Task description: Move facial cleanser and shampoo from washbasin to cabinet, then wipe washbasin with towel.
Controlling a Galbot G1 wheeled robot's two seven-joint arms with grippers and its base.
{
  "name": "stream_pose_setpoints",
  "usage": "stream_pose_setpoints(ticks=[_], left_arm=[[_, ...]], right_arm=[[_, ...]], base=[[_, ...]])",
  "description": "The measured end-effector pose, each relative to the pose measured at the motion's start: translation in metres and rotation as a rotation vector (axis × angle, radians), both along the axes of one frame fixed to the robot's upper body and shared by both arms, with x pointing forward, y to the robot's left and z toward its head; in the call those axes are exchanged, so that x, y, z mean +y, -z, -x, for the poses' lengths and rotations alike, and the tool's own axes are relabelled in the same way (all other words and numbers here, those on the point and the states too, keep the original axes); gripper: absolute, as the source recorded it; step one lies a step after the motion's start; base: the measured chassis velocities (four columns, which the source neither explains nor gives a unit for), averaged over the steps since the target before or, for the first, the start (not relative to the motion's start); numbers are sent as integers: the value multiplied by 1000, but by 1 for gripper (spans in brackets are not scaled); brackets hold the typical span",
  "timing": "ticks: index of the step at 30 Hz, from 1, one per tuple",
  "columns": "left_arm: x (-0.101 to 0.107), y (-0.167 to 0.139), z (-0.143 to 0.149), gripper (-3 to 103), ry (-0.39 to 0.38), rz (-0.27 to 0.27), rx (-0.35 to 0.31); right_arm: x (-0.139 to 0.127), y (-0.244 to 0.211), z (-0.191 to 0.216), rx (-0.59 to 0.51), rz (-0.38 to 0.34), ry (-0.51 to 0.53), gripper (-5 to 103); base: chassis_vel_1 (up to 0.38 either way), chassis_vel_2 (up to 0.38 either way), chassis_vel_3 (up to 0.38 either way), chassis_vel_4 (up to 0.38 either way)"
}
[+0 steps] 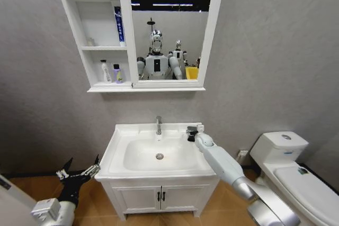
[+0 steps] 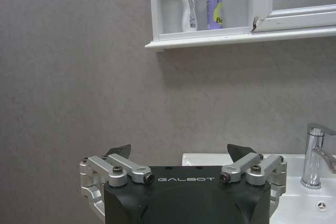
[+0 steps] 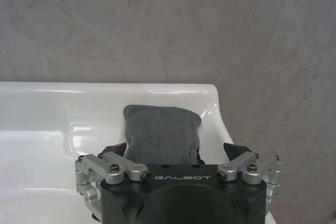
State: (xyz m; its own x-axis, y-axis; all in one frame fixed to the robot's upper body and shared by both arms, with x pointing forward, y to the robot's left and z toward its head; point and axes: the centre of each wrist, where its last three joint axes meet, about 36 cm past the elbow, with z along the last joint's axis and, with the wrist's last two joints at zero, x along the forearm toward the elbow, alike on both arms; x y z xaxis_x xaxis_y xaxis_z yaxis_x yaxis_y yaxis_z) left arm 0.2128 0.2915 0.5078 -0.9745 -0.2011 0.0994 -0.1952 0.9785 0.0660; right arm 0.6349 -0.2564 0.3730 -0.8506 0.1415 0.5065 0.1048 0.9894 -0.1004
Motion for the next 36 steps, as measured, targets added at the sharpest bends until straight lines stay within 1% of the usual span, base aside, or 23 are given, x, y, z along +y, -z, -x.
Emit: stream_pose_setpoints(ticks=[8, 18, 27, 36], left_arm=[[0, 0, 0, 100, 0, 0, 0], [0, 0, 0, 100, 0, 0, 0], [0, 0, 0, 100, 0, 0, 0], [0, 0, 0, 100, 0, 0, 0]], right_arm=[[-1, 0, -5, 7, -29, -11, 100], [-12, 7, -10, 22, -56, -30, 100], [-23, 12, -8, 2, -94, -90, 100], [-23, 15, -8, 7, -89, -96, 100]], base=[[0, 0, 0, 0], [0, 0, 0, 0], [0, 0, 0, 0], [0, 0, 0, 0]])
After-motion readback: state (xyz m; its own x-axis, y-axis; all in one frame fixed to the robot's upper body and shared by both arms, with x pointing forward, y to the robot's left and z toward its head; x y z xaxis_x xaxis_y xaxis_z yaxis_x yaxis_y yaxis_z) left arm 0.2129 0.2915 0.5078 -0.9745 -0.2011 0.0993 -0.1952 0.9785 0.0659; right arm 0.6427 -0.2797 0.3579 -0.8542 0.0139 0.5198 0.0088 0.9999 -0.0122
